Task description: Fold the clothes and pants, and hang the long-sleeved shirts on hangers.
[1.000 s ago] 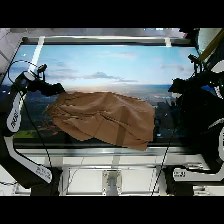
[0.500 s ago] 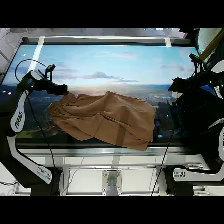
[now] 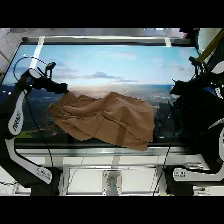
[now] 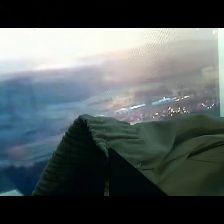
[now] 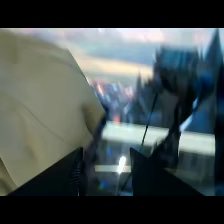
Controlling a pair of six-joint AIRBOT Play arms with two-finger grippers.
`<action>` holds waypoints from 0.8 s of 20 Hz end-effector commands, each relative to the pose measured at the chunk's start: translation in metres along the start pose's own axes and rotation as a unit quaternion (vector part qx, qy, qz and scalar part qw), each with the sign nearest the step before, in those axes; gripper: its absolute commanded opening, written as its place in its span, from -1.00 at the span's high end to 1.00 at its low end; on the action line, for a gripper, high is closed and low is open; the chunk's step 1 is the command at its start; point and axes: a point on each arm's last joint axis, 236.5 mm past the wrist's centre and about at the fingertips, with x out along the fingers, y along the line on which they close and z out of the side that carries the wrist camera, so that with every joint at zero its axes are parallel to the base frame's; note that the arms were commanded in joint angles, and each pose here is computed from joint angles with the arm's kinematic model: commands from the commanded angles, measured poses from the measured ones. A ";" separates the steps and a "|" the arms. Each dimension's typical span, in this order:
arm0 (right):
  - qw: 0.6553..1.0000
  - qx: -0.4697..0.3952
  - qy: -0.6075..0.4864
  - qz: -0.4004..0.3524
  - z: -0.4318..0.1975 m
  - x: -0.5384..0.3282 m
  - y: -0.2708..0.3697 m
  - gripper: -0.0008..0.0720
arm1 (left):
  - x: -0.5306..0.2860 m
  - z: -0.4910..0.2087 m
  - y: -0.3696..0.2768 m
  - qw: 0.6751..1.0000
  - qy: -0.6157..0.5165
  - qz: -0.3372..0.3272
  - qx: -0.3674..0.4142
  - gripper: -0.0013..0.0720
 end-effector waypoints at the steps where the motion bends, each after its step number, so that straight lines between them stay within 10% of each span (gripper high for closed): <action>1: 0.998 0.033 0.050 0.015 -0.034 0.027 -0.009 0.02 | -0.042 0.006 0.009 1.000 -0.021 0.008 -0.008 0.92; 5: 0.993 0.078 0.006 0.093 -0.034 0.084 0.022 -0.53 | -0.102 0.005 0.021 0.999 -0.044 0.021 -0.020 0.92; 16: 0.994 0.022 0.016 0.106 -0.033 0.168 0.083 -0.53 | -0.209 -0.006 0.034 0.992 -0.105 0.061 -0.043 0.92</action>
